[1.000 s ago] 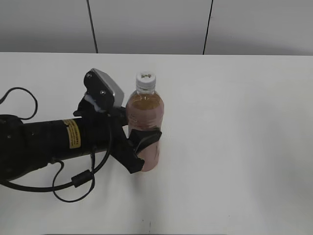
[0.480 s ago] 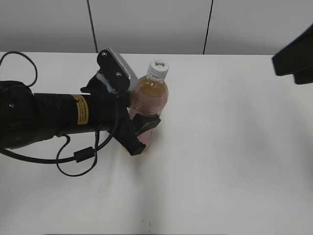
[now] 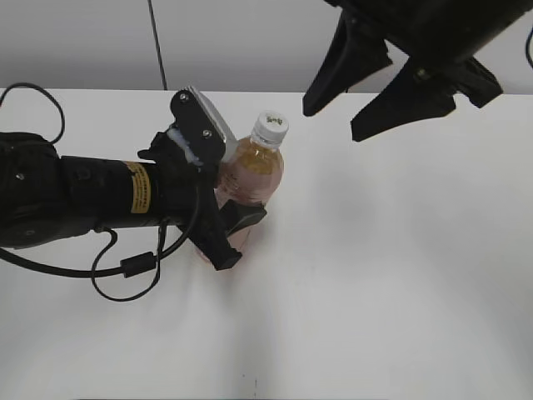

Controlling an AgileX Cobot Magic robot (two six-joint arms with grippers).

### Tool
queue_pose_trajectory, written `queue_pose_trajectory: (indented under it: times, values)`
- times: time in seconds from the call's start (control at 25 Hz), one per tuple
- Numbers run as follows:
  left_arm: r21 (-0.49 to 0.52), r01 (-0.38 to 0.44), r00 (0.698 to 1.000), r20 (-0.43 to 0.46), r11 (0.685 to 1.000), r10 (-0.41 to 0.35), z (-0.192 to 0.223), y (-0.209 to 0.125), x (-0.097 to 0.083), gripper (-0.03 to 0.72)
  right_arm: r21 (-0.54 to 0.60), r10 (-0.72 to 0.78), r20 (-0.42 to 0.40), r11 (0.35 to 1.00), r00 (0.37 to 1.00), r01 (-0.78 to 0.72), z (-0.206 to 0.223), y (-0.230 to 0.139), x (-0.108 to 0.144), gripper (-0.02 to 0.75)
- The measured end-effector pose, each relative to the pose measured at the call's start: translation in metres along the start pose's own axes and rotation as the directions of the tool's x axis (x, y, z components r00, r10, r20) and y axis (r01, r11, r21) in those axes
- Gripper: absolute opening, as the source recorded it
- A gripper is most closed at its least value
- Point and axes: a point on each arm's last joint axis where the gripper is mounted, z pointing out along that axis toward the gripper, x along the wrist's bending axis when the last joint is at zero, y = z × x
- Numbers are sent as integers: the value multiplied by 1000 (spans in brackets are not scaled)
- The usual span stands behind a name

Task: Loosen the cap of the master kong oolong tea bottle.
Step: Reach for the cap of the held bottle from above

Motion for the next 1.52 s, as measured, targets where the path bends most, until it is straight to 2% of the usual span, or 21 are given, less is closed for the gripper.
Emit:
queue_pose_trajectory:
  times: [0.2, 0.48, 0.84, 1.36, 1.52]
  values:
    - [2, -14, 1000, 0, 1000, 14, 0, 0, 0, 395, -5, 164, 2, 986, 986, -164, 16, 29, 3, 414]
    - [6, -25, 1000, 0, 1000, 25, 0, -1, 0, 395, 7, 285, 11, 959, 959, -285, 34, 47, 5, 414]
    - [0, -34, 999, -2, 999, 34, 0, 2, 1, 395, 49, 308, 40, 949, 950, -310, 58, 47, 4, 413]
    - [1, -34, 999, -2, 999, 34, 0, 2, 1, 395, 35, 327, 35, 944, 944, -328, 66, 52, 2, 413]
    - [1, -35, 999, -2, 999, 35, 0, 2, 1, 395, 40, 332, 36, 942, 942, -334, 68, 52, 1, 389]
